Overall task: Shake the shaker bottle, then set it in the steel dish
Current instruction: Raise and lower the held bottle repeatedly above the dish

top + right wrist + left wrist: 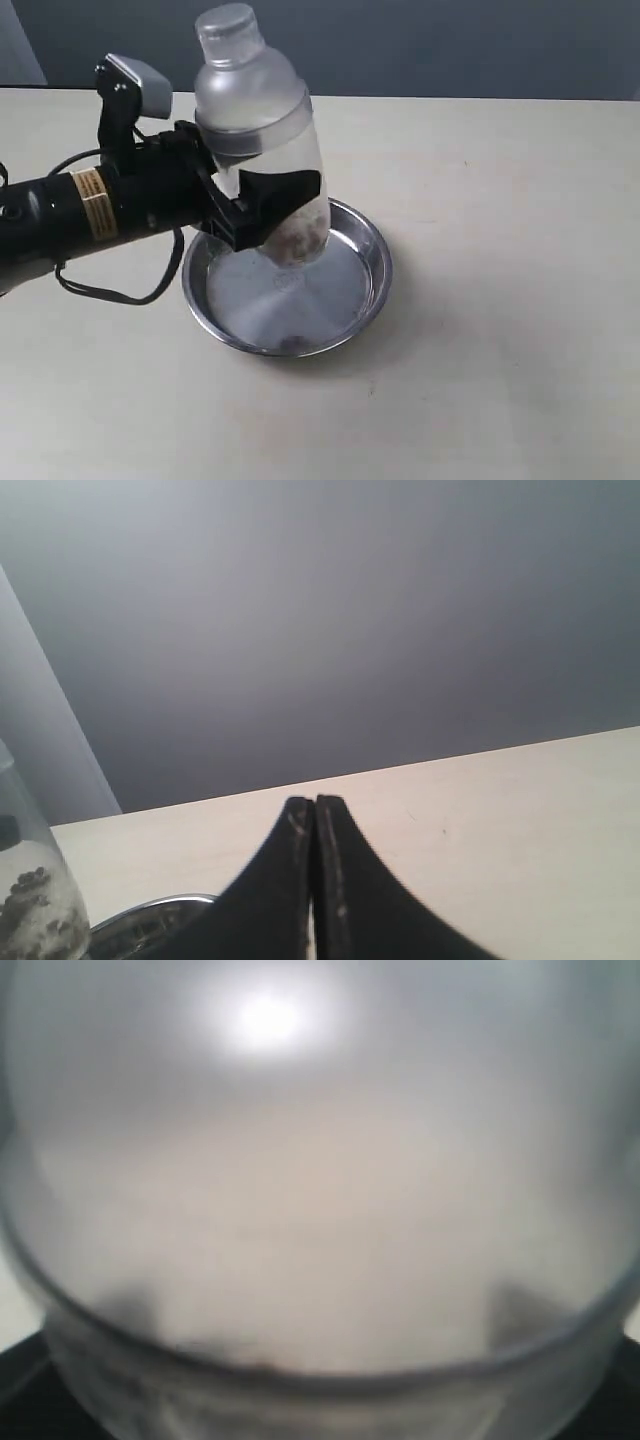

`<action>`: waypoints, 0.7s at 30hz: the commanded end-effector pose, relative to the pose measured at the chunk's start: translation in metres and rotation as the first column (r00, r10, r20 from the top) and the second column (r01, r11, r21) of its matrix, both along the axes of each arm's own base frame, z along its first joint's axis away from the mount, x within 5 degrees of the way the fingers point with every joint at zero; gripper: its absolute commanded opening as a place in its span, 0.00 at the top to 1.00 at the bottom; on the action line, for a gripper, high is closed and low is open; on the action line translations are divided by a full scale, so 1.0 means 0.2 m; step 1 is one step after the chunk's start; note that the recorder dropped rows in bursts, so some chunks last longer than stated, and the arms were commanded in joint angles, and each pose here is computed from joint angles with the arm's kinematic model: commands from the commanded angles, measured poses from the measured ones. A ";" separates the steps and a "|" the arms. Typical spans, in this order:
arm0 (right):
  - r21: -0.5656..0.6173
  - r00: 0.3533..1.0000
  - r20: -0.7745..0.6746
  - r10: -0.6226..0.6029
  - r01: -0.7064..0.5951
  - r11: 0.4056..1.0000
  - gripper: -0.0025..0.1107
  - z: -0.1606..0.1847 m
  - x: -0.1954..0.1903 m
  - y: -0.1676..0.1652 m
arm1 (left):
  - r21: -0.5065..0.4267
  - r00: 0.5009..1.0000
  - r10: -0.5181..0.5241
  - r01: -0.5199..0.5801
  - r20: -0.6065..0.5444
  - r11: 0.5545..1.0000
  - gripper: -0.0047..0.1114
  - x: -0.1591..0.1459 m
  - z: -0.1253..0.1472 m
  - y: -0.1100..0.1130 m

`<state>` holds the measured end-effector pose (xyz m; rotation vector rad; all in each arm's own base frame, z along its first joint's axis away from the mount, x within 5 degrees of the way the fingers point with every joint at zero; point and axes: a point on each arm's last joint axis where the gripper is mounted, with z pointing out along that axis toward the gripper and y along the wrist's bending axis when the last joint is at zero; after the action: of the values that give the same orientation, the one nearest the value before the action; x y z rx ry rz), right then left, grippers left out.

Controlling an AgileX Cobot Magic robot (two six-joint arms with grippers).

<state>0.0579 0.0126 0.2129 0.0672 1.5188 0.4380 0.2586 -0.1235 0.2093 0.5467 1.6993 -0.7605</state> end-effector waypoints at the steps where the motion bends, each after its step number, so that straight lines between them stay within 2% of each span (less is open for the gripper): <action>1: -0.002 1.000 0.003 -0.002 0.002 1.000 0.99 0.00 0.00 0.00 | 0.112 0.996 0.068 -0.074 0.063 0.991 0.96 0.02 0.02 0.01; 3: -0.002 1.000 0.003 -0.002 0.002 1.000 0.99 0.00 0.00 0.00 | 0.131 0.989 0.040 -0.059 0.141 0.990 0.96 0.02 0.05 -0.05; 5: -0.002 1.000 0.003 -0.002 0.002 1.000 0.99 0.00 0.00 0.00 | 0.146 0.986 -0.006 -0.018 0.165 0.989 0.96 0.01 0.07 -0.08; 8: -0.003 1.000 0.002 0.000 0.000 1.000 0.99 0.00 0.00 0.00 | 0.181 0.995 -0.048 0.031 0.091 0.983 0.96 -0.01 0.06 -0.04; 10: -0.002 1.000 0.003 -0.002 0.002 1.000 0.99 0.00 0.00 0.00 | 0.164 0.991 -0.090 0.074 0.094 0.984 0.96 -0.02 0.08 0.02; 12: -0.002 1.000 0.003 -0.002 0.002 1.000 0.99 0.00 0.00 0.00 | 0.061 0.984 -0.100 0.092 0.147 0.994 0.96 -0.01 0.13 0.06; 15: -0.002 1.000 0.003 -0.002 0.002 1.000 0.99 0.00 0.00 0.00 | -0.208 0.972 -0.061 0.110 0.229 0.972 0.96 0.02 0.18 0.06; 17: -0.002 1.000 0.003 -0.002 0.002 1.000 0.99 0.00 0.00 0.00 | -0.256 0.981 -0.056 0.103 0.185 0.961 0.96 0.05 0.15 0.04; 20: -0.002 1.000 0.003 -0.002 0.002 1.000 0.99 0.00 0.00 0.00 | -0.102 0.998 -0.063 0.066 0.024 0.993 0.96 0.02 0.07 0.08; 21: -0.002 1.000 0.003 -0.002 0.002 1.000 0.99 0.00 0.00 0.00 | -0.054 0.998 -0.055 0.055 0.001 0.997 0.96 0.00 0.06 0.10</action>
<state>0.0579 0.0126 0.2129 0.0672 1.5188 0.4380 0.2659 -0.1122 0.2267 0.5464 1.5453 -0.8939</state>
